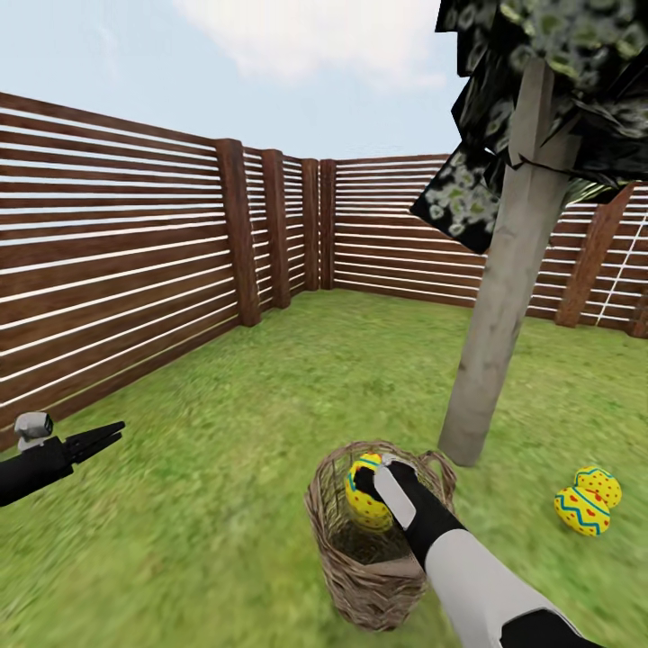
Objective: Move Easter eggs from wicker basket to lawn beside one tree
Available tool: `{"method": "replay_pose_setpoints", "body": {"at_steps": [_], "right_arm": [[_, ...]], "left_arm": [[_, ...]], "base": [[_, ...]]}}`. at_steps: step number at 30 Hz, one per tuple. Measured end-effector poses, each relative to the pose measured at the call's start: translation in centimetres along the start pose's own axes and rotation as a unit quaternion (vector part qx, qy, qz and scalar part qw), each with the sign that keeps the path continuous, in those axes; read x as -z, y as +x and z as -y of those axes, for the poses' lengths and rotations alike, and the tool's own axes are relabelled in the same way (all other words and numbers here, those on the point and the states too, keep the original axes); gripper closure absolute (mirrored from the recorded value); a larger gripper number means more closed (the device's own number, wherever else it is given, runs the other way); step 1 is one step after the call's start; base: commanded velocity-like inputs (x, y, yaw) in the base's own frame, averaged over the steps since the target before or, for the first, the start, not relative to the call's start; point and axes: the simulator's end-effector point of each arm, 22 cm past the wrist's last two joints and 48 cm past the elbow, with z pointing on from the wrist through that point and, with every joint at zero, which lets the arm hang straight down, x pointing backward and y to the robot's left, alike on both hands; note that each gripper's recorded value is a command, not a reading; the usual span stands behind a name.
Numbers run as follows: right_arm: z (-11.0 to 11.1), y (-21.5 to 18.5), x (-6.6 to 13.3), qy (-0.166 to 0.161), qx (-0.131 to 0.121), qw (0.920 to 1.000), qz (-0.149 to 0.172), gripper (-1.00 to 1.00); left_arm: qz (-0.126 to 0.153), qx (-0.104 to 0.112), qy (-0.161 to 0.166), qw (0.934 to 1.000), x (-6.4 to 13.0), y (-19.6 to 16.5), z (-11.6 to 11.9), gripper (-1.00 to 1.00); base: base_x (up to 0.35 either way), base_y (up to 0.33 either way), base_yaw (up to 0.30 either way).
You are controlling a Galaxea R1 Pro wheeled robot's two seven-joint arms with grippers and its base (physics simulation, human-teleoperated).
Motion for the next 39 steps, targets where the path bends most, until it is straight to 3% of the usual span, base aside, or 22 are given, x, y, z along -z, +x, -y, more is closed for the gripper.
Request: {"method": "replay_pose_setpoints", "body": {"at_steps": [3, 6, 21, 39], "right_arm": [[-3.0, -5.8, 3.3, -0.039, -0.007, 0.9973, 0.061, 1.0], [-4.4, -8.5, 5.4, -0.057, -0.007, 0.9947, 0.085, 1.0], [-5.9, -11.2, 7.9, -0.065, -0.008, 0.9937, 0.09, 1.0], [-7.6, -14.1, 11.0, -0.069, -0.006, 0.9931, 0.095, 1.0]], "left_arm": [[0.0, 0.0, 0.0, 1.0, -0.1, -0.6, 0.4, -1.0], [0.0, 0.0, 0.0, 1.0, -0.2, -1.1, 0.8, -1.0], [0.0, 0.0, 0.0, 1.0, -0.7, -4.0, 2.8, -1.0], [0.002, -0.002, 0.002, 1.0, -1.1, -7.4, 5.5, -1.0]], "base": [[0.0, 0.0, 0.0], [-0.058, 0.0, 0.0], [-0.116, 0.0, -0.008], [-0.129, 0.0, -0.203]]}}
